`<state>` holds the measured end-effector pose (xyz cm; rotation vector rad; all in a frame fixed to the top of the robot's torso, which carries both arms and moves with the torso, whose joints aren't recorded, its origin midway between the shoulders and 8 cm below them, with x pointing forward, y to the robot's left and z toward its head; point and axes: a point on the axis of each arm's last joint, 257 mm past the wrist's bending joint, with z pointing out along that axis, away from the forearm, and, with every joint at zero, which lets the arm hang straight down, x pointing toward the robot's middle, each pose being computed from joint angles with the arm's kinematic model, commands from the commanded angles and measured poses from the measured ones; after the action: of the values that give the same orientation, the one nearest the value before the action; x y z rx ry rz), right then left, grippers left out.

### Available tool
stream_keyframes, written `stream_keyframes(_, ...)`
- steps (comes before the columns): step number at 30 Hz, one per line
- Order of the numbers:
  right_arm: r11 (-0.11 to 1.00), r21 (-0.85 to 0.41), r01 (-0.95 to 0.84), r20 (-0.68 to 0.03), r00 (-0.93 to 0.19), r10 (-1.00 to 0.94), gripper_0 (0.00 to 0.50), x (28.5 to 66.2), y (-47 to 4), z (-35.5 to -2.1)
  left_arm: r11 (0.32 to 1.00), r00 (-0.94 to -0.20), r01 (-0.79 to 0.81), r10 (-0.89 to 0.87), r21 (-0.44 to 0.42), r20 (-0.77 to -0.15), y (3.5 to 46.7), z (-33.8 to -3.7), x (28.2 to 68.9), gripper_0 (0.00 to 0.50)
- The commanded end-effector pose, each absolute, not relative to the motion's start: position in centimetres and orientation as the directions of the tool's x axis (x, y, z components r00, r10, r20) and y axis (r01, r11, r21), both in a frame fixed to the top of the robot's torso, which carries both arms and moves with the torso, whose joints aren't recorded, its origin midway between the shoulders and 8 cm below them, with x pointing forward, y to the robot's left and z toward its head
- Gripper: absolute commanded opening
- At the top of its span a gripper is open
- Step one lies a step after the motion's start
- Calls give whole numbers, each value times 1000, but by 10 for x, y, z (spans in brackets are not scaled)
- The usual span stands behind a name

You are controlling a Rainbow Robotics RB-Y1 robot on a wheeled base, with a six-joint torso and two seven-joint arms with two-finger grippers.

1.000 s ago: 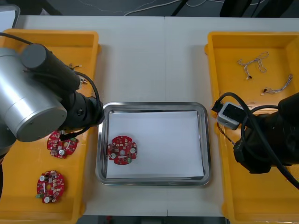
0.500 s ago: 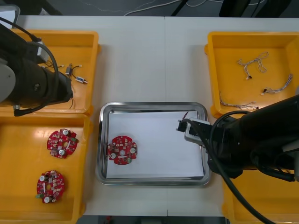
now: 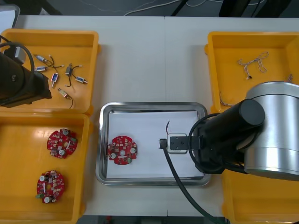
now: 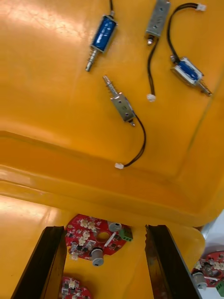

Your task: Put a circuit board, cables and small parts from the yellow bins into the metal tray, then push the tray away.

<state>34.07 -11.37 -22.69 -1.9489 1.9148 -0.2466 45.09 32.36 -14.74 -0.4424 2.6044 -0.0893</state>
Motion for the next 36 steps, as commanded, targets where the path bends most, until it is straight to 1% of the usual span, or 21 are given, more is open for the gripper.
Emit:
stream_keyframes(1,-76,-416,-906,-140,146,-979,0,340,-83,-233,963,-829,-251,-266,-98,-493,348,-124,463,476)
stream_keyframes(5,-92,-401,-911,-128,156,-980,0,340,-76,-249,953,-836,-289,-298,-93,-461,360,-131,468,473)
stream_keyframes(10,-122,-400,-908,-79,167,-983,0,339,-77,-268,945,-843,-314,-320,-87,-432,368,-137,473,470)
stream_keyframes(12,-128,-403,-906,-64,168,-984,0,340,-79,-274,940,-843,-328,-337,-97,-420,368,-136,477,472)
stream_keyframes(17,-142,-402,-904,-58,180,-982,0,339,-74,-289,921,-834,-368,-387,-125,-393,371,-133,487,472)
stream_keyframes(20,-152,-400,-904,-56,190,-980,0,338,-71,-296,907,-815,-394,-418,-147,-402,374,-134,495,470)
stream_keyframes(23,-159,-395,-905,-57,197,-979,0,334,-68,-302,885,-785,-426,-465,-187,-409,372,-132,503,470)
stream_keyframes(27,-160,-389,-907,-60,198,-978,0,332,-66,-306,857,-748,-478,-511,-192,-423,367,-130,512,477)
stream_keyframes(32,-155,-390,-908,-66,196,-978,0,332,-65,-306,830,-701,-512,-553,-222,-450,359,-131,527,491)
stream_keyframes(33,-155,-393,-906,-65,195,-979,15,333,-65,-306,822,-689,-521,-564,-230,-455,358,-132,529,492)
stream_keyframes(34,-155,-399,-904,-64,196,-978,48,335,-65,-305,818,-683,-526,-570,-235,-456,358,-132,531,490)
stream_keyframes(36,-157,-412,-897,-65,201,-977,243,337,-63,-302,803,-665,-542,-591,-250,-457,355,-134,535,493)
